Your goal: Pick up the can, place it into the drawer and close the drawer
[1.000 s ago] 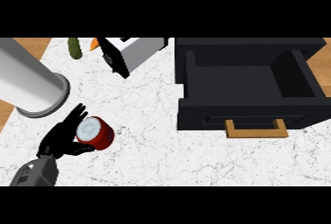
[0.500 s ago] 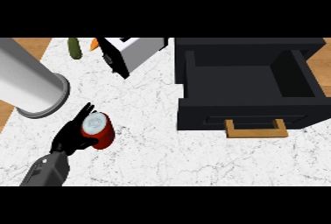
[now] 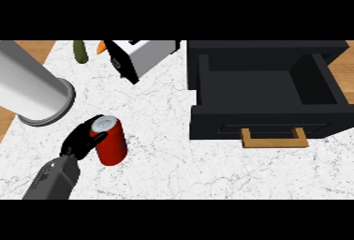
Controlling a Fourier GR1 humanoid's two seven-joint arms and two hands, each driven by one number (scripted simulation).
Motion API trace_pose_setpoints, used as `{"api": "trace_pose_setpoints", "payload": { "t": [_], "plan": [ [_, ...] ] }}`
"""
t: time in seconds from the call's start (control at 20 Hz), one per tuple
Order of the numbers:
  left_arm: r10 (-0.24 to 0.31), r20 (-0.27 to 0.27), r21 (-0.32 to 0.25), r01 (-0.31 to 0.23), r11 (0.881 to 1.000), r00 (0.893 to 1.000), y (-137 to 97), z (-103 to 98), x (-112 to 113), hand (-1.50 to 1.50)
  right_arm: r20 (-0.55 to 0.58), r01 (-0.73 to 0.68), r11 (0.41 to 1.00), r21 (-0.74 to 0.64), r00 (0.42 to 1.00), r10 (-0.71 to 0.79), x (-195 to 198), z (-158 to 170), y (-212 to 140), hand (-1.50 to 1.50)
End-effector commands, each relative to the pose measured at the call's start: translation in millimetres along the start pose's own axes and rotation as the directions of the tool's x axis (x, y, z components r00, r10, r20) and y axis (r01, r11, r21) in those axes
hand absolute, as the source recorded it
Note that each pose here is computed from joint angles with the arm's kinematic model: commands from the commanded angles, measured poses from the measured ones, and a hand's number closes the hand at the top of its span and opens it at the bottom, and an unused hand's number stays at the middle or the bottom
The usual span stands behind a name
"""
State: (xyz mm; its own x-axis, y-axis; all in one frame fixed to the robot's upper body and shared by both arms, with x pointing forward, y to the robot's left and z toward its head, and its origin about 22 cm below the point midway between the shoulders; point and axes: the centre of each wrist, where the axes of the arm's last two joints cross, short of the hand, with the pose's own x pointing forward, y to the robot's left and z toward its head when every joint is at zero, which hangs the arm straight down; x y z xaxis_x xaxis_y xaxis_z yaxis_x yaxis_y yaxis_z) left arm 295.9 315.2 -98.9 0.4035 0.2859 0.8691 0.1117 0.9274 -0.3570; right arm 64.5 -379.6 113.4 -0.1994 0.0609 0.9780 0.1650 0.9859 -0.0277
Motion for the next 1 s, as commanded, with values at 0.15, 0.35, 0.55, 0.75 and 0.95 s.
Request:
{"api": "trace_pose_setpoints", "payload": {
  "t": [0.15,0.35,0.55,0.75,0.95],
  "plan": [
    [0.034,0.061,-0.127,-0.026,0.992,0.998,-27,-23,13,1.50,0.016,0.039,0.999,-0.011,0.999,-0.039,5,-4,6,-1.50],
    [0.052,0.167,-0.141,-0.028,0.990,0.985,-61,-27,35,1.50,0.010,0.014,1.000,-0.018,1.000,-0.014,6,4,11,-1.50],
    [0.033,0.376,0.066,-0.062,0.996,0.926,-75,-28,27,1.50,-0.016,0.014,0.999,-0.031,1.000,-0.014,5,9,8,-1.50],
    [-0.012,0.427,0.127,-0.046,0.991,0.904,-87,-14,29,1.50,-0.001,0.008,0.999,-0.037,1.000,-0.008,9,12,3,-1.50],
    [-0.040,0.478,0.107,-0.013,0.994,0.878,-123,-25,65,1.50,0.010,0.011,1.000,-0.013,1.000,-0.011,10,15,12,-1.50]
  ]
}}
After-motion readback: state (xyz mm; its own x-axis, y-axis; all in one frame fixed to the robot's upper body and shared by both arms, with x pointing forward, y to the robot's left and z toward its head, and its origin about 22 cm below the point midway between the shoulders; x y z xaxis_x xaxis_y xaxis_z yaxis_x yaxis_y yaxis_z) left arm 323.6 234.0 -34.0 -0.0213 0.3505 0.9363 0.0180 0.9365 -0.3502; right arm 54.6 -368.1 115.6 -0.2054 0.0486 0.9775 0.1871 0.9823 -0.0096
